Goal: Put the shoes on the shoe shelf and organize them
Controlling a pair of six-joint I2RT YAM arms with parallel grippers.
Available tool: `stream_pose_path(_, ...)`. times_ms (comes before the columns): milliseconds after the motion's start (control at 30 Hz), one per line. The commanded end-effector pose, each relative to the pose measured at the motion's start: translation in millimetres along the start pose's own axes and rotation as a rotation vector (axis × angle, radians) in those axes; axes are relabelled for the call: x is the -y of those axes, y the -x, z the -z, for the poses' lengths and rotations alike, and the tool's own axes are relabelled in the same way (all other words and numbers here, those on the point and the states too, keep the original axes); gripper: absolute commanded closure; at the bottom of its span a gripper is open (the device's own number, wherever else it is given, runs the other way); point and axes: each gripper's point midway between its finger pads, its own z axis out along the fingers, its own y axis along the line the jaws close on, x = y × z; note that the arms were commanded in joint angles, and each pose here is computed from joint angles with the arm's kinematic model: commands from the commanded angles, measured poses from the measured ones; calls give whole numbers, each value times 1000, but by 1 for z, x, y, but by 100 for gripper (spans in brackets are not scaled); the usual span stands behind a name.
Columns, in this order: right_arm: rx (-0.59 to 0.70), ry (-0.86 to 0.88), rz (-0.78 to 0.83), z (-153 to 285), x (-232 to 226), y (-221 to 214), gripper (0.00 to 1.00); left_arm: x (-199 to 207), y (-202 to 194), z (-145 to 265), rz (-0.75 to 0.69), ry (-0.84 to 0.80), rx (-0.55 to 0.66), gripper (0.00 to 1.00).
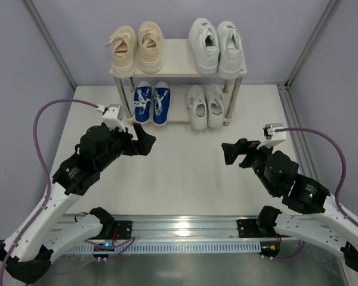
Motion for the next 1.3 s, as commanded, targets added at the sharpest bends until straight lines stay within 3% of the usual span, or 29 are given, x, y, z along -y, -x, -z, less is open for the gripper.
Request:
stream_pose_path(0,-6,64,25,7,-15,16,0,24,7,26,19,-143,23,0)
stream_pose_path(133,-4,105,18,10,-26,28,0,41,15,45,14,-260,68,0)
stream_pose_path(367,15,136,20,11,-34,39,0,47,30,63,20,-309,162,0)
stream_pose_path(600,26,133,37,13,-32,43,0,46,35,70,16,-315,202,0)
stream_pose_path(900,52,136,32,21,-25,49,0,45,36,70,10,-290,164,0)
stream_pose_path(1267,72,185,14,28,-28,50,0,49,82,115,10,-289,310,0)
